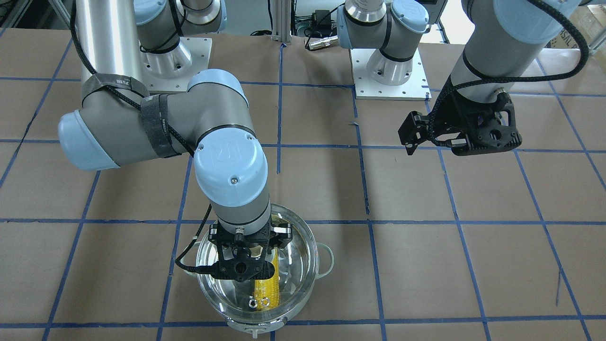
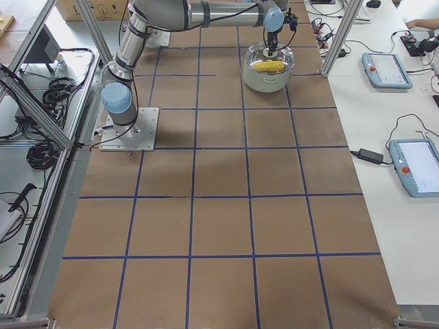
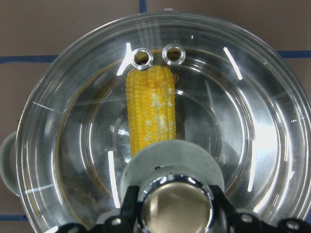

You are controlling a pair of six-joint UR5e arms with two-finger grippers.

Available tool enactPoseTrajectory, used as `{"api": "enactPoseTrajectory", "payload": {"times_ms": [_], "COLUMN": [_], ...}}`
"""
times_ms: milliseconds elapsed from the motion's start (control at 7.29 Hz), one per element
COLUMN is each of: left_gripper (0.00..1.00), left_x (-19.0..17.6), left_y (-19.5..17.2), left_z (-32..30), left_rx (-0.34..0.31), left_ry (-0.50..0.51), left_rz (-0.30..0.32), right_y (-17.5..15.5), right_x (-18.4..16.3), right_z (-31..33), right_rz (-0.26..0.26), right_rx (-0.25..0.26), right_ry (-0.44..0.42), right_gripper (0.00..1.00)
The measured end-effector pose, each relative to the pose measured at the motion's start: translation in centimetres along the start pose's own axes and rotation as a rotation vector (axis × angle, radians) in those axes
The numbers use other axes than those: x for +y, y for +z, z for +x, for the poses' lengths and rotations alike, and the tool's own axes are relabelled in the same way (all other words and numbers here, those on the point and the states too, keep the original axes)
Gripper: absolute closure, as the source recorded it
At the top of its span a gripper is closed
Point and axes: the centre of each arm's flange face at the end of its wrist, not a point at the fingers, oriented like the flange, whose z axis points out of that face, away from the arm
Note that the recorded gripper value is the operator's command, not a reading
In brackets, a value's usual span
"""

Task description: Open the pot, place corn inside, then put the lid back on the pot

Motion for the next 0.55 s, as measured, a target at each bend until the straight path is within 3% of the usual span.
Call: {"api": "enactPoseTrajectory", "payload": {"times_ms": [275, 549], "left_gripper": [0.00, 0.00], "left_x": [0.02, 0.05], "left_y": [0.12, 0.22], "left_z": [-0.01, -0.01], "left_rx": [0.000, 0.000], "left_ry": [-0.001, -0.001], "left_rz": [-0.003, -0.005], "right_y": [0.02, -0.08], "right_x": [-0.03, -0.12], "right_z": [0.08, 0.13], "right_rz": [0.000, 0.003], "right_rx": [0.003, 0.001], "right_ry": [0.002, 0.004], "right_gripper": [0.05, 0.01]}}
